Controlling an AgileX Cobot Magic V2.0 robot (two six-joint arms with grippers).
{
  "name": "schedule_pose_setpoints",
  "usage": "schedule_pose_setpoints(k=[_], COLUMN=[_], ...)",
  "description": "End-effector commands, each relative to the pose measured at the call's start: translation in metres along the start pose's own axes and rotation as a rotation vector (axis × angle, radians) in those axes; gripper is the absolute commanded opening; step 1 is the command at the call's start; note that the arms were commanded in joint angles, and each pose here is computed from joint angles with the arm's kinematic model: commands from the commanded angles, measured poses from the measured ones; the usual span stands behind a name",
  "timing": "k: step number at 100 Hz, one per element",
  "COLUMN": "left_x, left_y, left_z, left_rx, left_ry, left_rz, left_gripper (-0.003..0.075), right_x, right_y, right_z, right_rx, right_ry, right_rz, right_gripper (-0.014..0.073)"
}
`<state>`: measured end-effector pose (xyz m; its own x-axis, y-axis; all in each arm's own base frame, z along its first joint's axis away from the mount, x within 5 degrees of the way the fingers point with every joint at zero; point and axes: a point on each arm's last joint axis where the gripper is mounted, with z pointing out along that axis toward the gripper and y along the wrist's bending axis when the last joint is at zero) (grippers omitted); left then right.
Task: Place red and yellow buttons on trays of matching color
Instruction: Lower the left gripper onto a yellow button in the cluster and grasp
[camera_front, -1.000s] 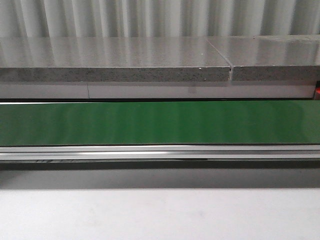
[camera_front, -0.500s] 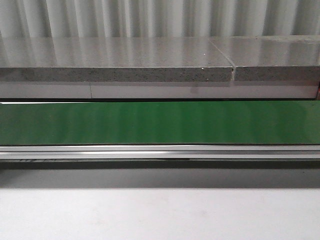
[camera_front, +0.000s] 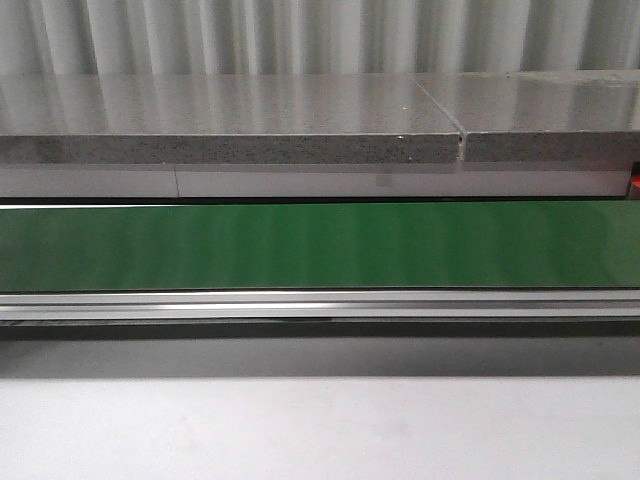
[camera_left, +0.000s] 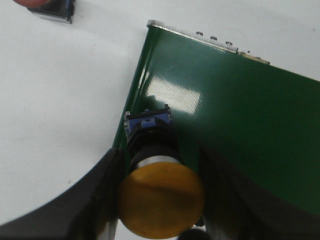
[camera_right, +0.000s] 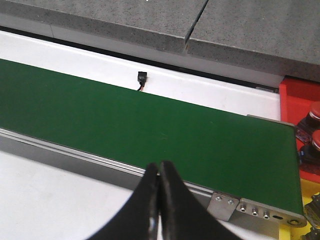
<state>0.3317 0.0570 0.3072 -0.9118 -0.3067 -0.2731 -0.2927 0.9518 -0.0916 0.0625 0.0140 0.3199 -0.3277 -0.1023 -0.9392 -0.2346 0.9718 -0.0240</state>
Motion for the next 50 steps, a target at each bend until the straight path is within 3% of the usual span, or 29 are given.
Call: schedule_pose_setpoints(k=[1, 50], left_x=[0.002, 0.001], left_y=[-0.009, -0.012], left_z=[-0.018, 0.017], left_rx=[0.029, 0.015], left_ry=[-0.079, 0.048], left_rz=[0.018, 0.026], left_gripper=[0.0135, 0.0141], right_x=[-0.014, -0.014], right_y=[-0.001, -0.001], right_z=[-0.003, -0.003], right_rx=[0.006, 0.006], right_ry=[-0.086, -0.086], right_rz=[-0.019, -0.019], right_gripper=[-0.0066, -0.0066])
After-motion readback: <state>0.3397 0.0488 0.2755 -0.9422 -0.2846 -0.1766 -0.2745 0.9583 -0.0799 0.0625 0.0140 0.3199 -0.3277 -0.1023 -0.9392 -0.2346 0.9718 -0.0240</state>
